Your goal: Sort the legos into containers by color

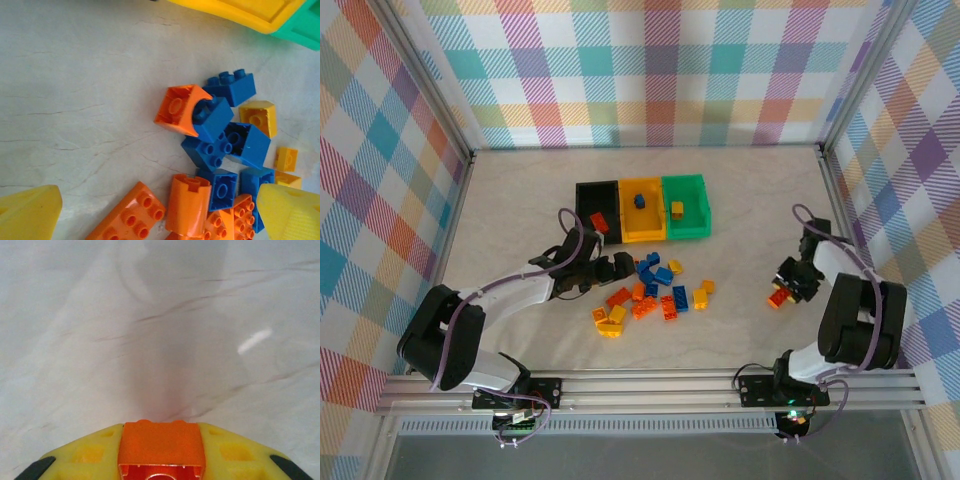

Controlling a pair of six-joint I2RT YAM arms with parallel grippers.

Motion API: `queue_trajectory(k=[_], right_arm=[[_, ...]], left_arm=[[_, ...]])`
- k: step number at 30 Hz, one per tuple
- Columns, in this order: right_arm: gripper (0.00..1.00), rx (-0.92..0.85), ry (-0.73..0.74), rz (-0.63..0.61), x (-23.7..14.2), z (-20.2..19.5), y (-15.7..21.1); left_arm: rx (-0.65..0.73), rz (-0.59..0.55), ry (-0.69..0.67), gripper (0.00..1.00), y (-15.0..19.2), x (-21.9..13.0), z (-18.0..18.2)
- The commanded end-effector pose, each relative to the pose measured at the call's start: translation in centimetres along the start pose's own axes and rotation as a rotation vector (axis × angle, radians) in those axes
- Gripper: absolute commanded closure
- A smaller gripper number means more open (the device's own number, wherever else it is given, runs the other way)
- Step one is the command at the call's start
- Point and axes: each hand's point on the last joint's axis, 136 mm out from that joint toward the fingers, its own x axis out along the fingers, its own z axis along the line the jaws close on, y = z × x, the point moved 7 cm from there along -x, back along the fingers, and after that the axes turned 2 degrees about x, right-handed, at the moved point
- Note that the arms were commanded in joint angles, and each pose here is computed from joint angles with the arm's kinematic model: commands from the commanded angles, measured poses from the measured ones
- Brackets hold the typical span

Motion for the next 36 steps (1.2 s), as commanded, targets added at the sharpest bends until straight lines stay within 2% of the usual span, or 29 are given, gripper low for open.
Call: queue_trajectory(k=[1, 7, 9, 14, 18, 21, 23, 26, 28, 31, 33, 36], right_arm=[[0.77, -0.173, -0.157, -0.084, -3.9, 6.7, 0.5], [0.76, -0.550, -0.340, -0.117, -8.2, 21.2, 4.9], [0.76, -0.671, -0.389, -0.126, -9.2, 26.0, 6.6], [0.76, -0.808, -0.495, -0.091, -8.1, 35.5, 8.8], [0.75, -0.924, -0.553, -0.058, -6.5, 41.7, 11.4], [0.73, -0.954, -0.606, -0.059, -5.5, 44.4, 12.7], [0.71, -0.913, -0.667, -0.049, -5.3, 45.1, 12.5], [0.69, -0.899, -0.619, -0.011, -2.6, 45.3, 12.7], [0.52, -0.910, -0.626, -0.001, -1.9, 45.5, 12.9], [0.37, -0.931, -0.642, -0.026, -2.5, 45.6, 13.0], [0.32, -0.942, -0.668, -0.056, -3.7, 45.5, 12.9], [0.31, -0.958, -0.698, -0.093, -5.6, 45.7, 12.9]], left_arm=[[-0.051, -0.055, -0.040, 0.00, -0.8, -1.9, 0.8], [-0.085, -0.131, -0.110, 0.00, -1.0, -4.3, 2.7], [-0.099, -0.114, -0.149, 0.00, -0.6, -4.8, 3.5], [-0.126, -0.129, -0.195, 0.00, -0.4, -6.0, 4.5], [-0.133, -0.140, -0.209, 0.00, -0.2, -6.9, 4.8], [-0.139, -0.131, -0.220, 0.00, 0.1, -7.3, 5.0], [-0.141, -0.128, -0.225, 0.00, 0.3, -7.5, 5.1], [-0.143, -0.125, -0.232, 0.00, 0.5, -7.8, 5.3], [-0.141, -0.124, -0.235, 0.00, 0.5, -7.9, 5.3], [-0.138, -0.124, -0.232, 0.00, 0.5, -8.2, 5.2], [-0.136, -0.127, -0.229, 0.00, 0.4, -8.4, 5.1], [-0.136, -0.127, -0.229, 0.00, 0.4, -8.4, 5.1]])
